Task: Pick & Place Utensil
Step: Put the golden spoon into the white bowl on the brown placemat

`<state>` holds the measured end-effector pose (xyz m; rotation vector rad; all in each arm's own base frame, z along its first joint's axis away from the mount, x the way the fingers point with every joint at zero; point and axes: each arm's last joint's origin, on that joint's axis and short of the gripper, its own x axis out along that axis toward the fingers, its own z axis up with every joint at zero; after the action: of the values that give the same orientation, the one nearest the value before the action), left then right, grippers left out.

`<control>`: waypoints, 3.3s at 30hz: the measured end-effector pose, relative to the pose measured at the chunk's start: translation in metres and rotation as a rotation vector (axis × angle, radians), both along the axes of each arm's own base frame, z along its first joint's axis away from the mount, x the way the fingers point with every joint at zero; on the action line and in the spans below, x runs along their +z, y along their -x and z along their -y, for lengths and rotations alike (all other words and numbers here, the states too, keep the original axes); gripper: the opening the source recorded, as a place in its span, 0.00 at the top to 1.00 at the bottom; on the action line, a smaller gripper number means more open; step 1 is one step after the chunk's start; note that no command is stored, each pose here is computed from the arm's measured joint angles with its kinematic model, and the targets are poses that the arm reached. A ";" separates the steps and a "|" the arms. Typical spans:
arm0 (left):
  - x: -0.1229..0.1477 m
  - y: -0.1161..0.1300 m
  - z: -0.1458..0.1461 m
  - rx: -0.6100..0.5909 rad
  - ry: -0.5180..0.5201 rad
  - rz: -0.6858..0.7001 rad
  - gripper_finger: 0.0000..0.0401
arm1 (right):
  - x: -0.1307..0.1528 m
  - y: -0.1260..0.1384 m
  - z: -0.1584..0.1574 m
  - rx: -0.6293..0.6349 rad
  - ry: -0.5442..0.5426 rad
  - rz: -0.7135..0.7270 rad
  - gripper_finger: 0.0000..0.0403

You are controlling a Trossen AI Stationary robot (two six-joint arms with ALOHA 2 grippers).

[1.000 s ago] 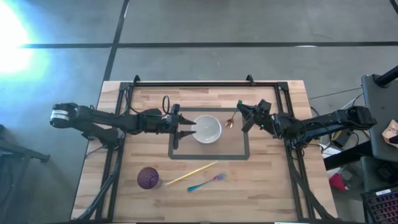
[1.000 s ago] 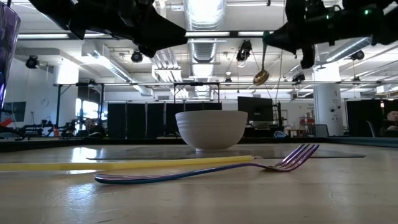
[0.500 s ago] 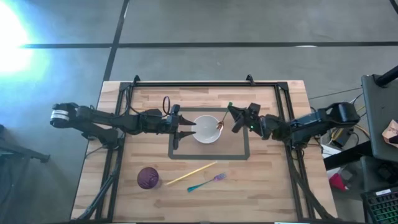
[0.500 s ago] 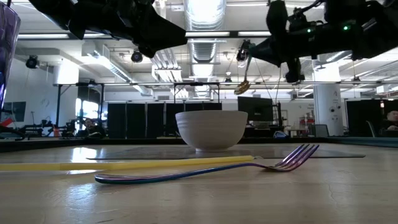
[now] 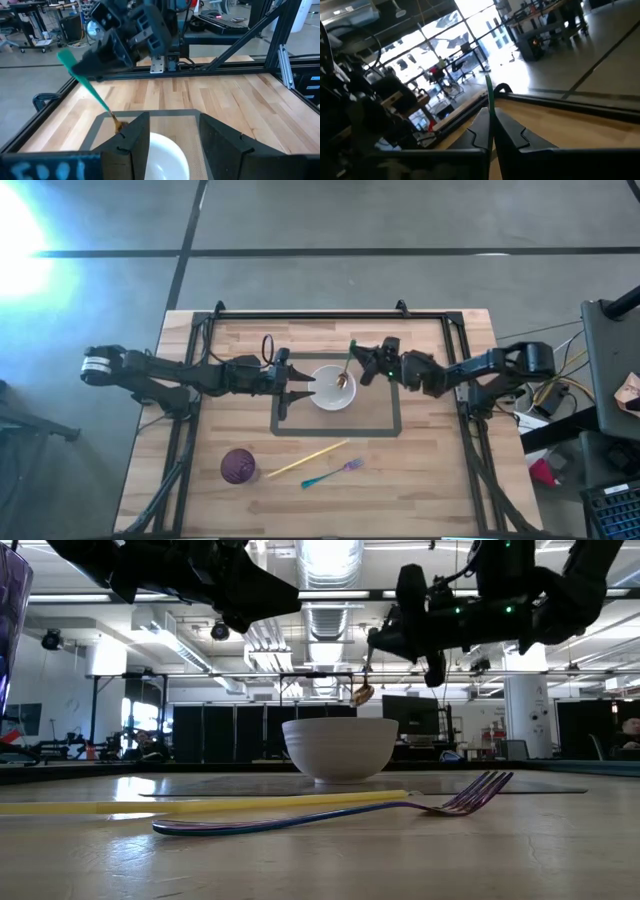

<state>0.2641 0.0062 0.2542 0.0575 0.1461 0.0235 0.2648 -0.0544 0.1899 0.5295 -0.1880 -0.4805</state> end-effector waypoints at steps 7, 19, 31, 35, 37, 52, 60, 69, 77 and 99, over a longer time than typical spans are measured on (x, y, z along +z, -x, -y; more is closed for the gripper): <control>0.000 0.000 0.000 0.000 0.001 0.000 0.59 | -0.016 -0.009 0.004 0.042 0.002 -0.060 0.98; 0.000 0.000 0.000 0.000 0.003 -0.001 0.59 | -0.031 -0.019 0.007 0.044 -0.036 -0.087 0.98; 0.000 0.000 0.000 0.000 0.003 -0.001 0.59 | -0.040 -0.017 0.011 -0.002 -0.173 -0.086 0.98; 0.000 0.000 0.000 0.000 0.003 0.000 0.59 | -0.040 -0.016 0.012 -0.020 -0.189 -0.078 0.98; 0.000 0.000 0.000 0.000 0.003 0.000 0.59 | -0.041 -0.016 0.012 -0.023 -0.202 -0.078 0.98; 0.000 0.000 0.000 0.000 0.003 0.000 0.59 | -0.047 -0.015 0.009 -0.062 -0.230 -0.133 0.98; 0.000 0.000 0.000 0.000 0.003 0.000 0.59 | -0.049 -0.015 0.005 -0.047 -0.181 -0.177 0.98; 0.000 0.000 0.000 0.000 0.003 0.000 0.59 | -0.049 -0.016 0.005 -0.037 -0.107 -0.220 0.98; 0.000 0.000 0.000 0.000 0.003 0.000 0.59 | -0.048 -0.016 0.005 -0.027 -0.040 -0.256 0.98; 0.000 0.000 0.000 0.000 0.003 0.000 0.59 | -0.054 -0.015 0.003 -0.006 -0.089 -0.298 0.90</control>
<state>0.2640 0.0060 0.2542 0.0544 0.1461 0.0230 0.2797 -0.0578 0.1359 0.5371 0.1177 -0.5694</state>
